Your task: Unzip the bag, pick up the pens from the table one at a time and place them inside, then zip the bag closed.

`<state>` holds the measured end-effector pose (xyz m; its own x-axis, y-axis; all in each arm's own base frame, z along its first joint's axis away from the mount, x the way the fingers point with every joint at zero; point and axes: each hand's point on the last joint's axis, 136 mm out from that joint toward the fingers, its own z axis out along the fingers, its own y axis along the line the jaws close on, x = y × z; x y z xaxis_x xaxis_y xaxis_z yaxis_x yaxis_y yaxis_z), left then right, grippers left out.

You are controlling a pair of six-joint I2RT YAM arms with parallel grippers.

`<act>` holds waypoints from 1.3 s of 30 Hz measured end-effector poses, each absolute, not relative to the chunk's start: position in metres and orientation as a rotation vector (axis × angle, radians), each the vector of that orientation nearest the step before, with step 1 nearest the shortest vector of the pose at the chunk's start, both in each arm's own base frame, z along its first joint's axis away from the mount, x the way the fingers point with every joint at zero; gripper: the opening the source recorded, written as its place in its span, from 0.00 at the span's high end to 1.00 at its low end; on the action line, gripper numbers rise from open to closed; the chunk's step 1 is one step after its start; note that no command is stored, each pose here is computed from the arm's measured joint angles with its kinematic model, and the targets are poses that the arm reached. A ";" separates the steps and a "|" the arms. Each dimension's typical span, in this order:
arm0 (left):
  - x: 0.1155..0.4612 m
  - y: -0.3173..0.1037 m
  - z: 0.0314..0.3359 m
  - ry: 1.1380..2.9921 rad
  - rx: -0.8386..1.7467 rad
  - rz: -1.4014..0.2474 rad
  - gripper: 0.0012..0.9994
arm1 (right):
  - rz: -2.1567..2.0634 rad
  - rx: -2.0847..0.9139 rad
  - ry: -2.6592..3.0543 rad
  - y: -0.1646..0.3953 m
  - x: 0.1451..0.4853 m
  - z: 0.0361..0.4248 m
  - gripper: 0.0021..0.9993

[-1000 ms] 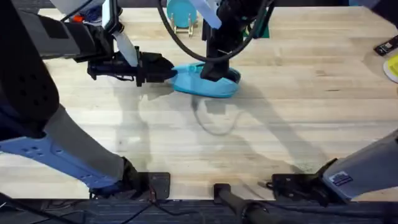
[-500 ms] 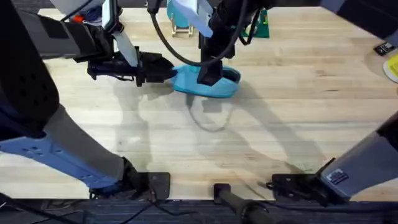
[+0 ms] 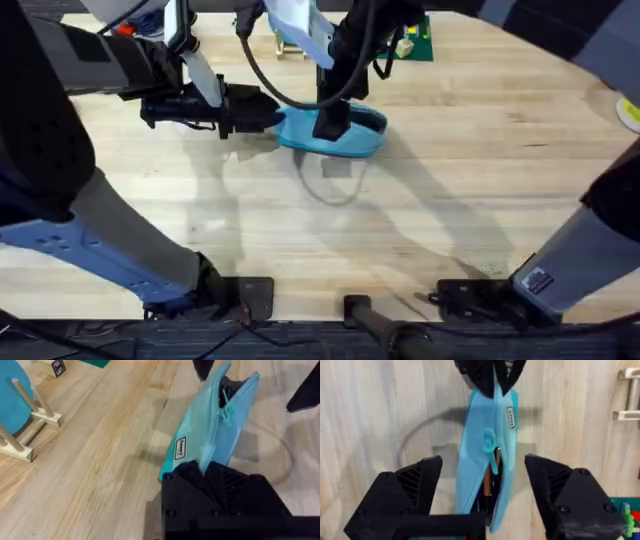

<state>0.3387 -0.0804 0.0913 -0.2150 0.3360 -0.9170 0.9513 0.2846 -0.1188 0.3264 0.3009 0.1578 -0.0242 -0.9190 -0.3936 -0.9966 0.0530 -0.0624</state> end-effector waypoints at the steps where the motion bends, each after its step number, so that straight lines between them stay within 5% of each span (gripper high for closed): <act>1: 0.339 -0.080 0.091 1.723 1.179 -0.931 0.96 | 0.330 -1.928 2.005 0.302 0.327 0.158 0.01; 28: 0.339 -0.080 0.091 1.723 1.179 -0.931 0.96 | 0.343 -1.959 1.993 0.315 0.327 0.142 0.03; 39: 0.339 -0.080 0.091 1.723 1.179 -0.931 0.96 | 0.342 -1.958 1.992 0.317 0.329 0.139 0.18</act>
<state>0.3387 -0.0804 0.0913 -0.2150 0.3360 -0.9170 0.9513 0.2846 -0.1188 0.3289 0.3166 0.1388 -0.0041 -0.9197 -0.3925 -0.9980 0.0285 -0.0562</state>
